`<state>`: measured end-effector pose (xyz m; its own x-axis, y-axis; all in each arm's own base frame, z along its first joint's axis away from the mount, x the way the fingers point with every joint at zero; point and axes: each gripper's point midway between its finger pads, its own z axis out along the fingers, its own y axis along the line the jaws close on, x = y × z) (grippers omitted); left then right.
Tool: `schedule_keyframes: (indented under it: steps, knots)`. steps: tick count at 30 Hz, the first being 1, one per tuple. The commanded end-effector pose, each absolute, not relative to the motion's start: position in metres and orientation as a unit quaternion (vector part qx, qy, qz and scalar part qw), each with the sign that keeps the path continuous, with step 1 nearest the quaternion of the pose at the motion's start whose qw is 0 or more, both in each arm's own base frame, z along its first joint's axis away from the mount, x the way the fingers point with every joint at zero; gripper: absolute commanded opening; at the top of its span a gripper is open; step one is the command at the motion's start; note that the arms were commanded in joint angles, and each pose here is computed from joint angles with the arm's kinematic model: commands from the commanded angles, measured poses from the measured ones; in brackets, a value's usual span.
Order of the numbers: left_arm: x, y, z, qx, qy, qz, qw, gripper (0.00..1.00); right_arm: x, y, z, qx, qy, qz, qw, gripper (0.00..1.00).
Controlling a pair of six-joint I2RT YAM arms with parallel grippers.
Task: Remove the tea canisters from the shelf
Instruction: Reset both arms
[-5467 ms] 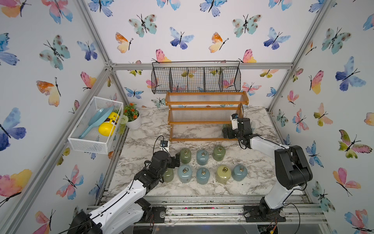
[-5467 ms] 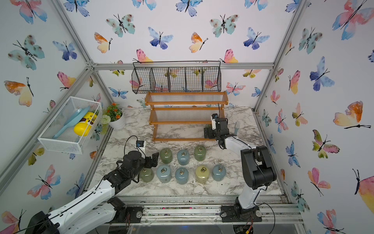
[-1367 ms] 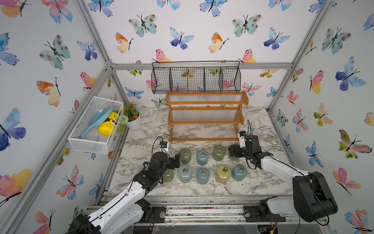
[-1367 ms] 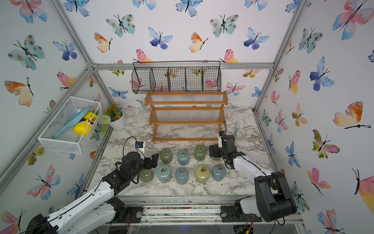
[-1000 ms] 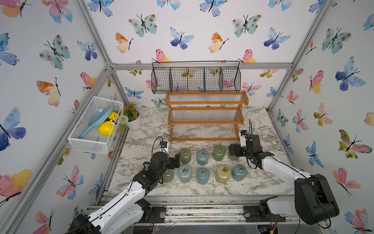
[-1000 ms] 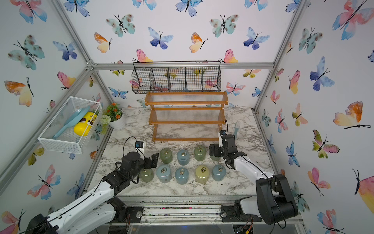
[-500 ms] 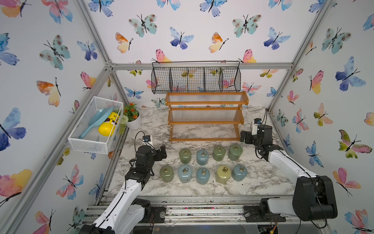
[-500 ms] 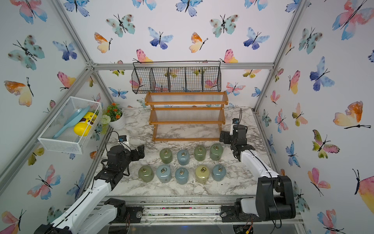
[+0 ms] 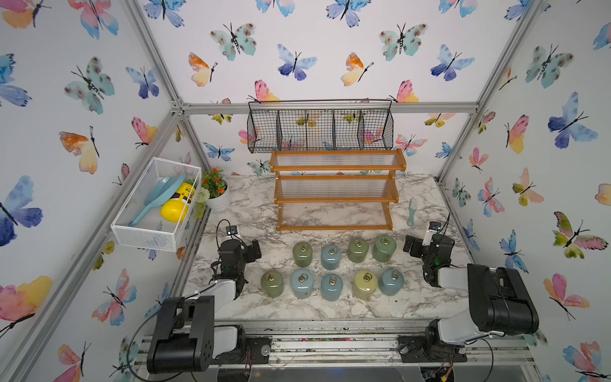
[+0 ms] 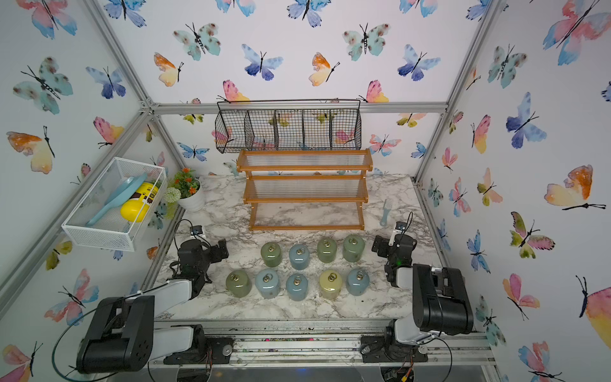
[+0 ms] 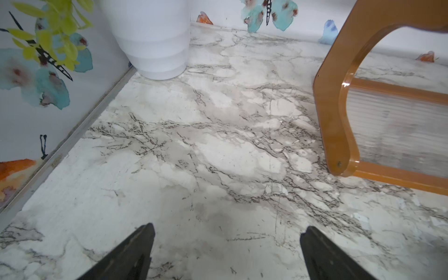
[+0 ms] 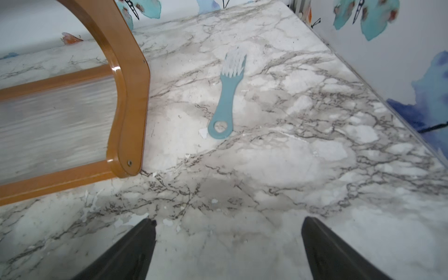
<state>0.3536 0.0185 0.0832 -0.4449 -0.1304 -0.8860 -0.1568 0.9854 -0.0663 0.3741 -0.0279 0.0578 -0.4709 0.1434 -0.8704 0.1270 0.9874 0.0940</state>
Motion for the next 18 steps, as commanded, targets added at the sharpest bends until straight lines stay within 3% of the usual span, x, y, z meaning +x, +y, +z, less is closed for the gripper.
schedule_keyframes:
  steps: [1,7,16,18]
  knots:
    - [0.376,0.023,0.125,-0.085,0.794,0.009,0.601,0.98,0.393,-0.029,0.108,0.077,0.795,0.018,0.601,1.0]
    - [0.387,-0.002,0.113,-0.017,0.811,-0.021,0.584,0.98,0.381,-0.02,0.115,0.049,0.78,0.027,0.623,1.0]
    - [0.359,-0.005,0.124,-0.005,0.754,-0.024,0.656,0.99,0.37,0.004,0.112,-0.013,0.768,0.046,0.638,1.0]
    - [0.362,-0.006,0.119,-0.005,0.769,-0.025,0.639,0.98,0.366,0.008,0.121,-0.016,0.734,0.05,0.677,1.0]
